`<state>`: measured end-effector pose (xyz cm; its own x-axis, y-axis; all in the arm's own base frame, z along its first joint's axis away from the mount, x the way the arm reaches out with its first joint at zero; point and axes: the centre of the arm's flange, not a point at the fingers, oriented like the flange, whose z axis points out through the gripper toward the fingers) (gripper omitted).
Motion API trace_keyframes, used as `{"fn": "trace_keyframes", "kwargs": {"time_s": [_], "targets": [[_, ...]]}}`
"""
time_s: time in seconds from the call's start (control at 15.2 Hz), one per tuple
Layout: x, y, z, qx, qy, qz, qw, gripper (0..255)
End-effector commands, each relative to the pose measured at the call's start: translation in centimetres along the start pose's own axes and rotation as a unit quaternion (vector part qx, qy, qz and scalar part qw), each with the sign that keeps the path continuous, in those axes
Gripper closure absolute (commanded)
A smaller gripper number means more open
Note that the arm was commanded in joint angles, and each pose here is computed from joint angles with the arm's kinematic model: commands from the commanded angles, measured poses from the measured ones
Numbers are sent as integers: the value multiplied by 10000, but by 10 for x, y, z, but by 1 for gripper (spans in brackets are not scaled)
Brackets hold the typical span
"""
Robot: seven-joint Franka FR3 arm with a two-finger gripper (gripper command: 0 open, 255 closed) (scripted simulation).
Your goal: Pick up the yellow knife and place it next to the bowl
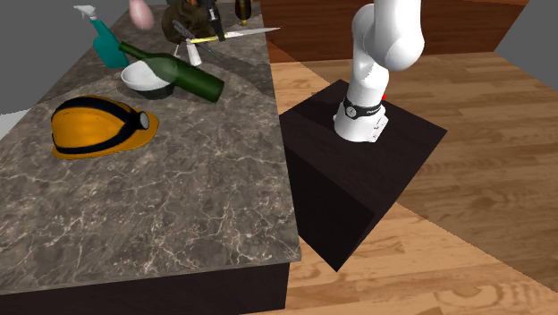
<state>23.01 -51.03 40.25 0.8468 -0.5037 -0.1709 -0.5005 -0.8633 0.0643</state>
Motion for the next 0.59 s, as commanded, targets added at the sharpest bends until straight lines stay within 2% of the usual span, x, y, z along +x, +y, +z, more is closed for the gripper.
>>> {"fn": "trace_keyframes", "kwargs": {"time_s": [0.0,0.26,0.53], "targets": [[-5,25,4,-1,1,-8,10000,255],[-14,70,9,-1,1,-8,10000,255],[-11,69,29,-1,1,-8,10000,255]]}}
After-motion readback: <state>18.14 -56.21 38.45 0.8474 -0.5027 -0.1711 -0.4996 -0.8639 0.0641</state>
